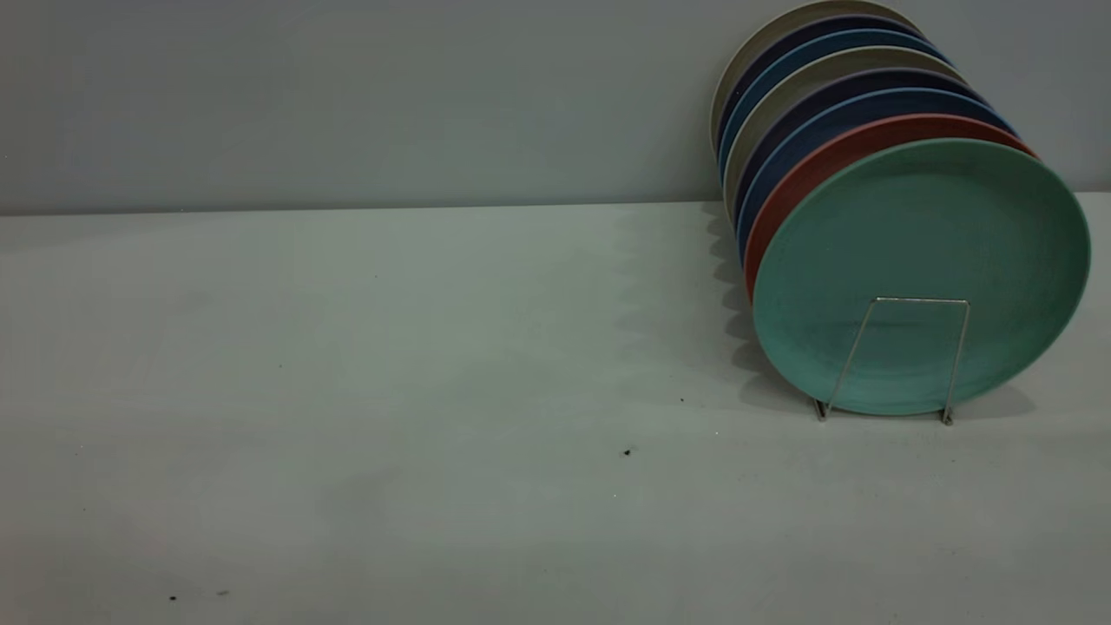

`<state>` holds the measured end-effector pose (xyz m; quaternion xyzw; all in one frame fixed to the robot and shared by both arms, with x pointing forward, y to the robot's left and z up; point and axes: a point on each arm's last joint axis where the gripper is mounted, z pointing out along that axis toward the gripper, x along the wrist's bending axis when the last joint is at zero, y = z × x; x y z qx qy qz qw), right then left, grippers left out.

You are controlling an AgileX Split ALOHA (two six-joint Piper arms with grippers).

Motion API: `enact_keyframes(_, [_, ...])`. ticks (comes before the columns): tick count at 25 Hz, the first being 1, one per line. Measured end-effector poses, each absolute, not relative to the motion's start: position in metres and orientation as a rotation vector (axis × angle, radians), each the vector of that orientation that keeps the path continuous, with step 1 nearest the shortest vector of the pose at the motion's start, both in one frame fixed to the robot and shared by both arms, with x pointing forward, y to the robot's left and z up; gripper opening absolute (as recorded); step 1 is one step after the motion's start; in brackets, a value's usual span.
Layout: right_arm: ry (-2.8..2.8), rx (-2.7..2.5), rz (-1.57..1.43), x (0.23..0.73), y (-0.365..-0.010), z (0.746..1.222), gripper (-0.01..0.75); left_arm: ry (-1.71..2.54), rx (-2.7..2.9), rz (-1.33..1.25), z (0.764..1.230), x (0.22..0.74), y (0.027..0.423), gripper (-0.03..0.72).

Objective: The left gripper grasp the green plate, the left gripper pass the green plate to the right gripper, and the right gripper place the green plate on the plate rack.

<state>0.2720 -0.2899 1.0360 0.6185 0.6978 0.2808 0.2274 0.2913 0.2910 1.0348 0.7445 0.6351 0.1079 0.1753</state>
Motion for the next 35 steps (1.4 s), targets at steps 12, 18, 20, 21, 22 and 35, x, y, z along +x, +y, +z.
enact_keyframes(12, [1.791,1.574,0.912,0.244,-0.291,1.04,0.472,1.69,1.923,0.577,1.035,0.252,0.29,0.589])
enact_keyframes(18, [1.791,1.574,0.912,0.244,-0.291,1.039,0.473,1.671,1.877,0.622,1.034,0.245,0.29,0.589])
enact_keyframes(20, [1.791,1.574,0.912,0.244,-0.291,1.039,0.473,1.666,1.873,0.629,1.034,0.244,0.29,0.589])
enact_keyframes(21, [1.792,1.574,0.911,0.244,-0.291,1.039,0.473,1.666,1.873,0.629,1.034,0.244,0.29,0.589])
enact_keyframes(22, [1.788,1.57,0.915,0.243,-0.291,1.039,0.473,1.666,1.873,0.629,1.034,0.244,0.29,0.589])
enact_keyframes(35, [1.733,1.516,0.968,0.231,-0.292,1.039,0.473,1.606,1.816,0.711,1.034,0.232,0.29,0.589])
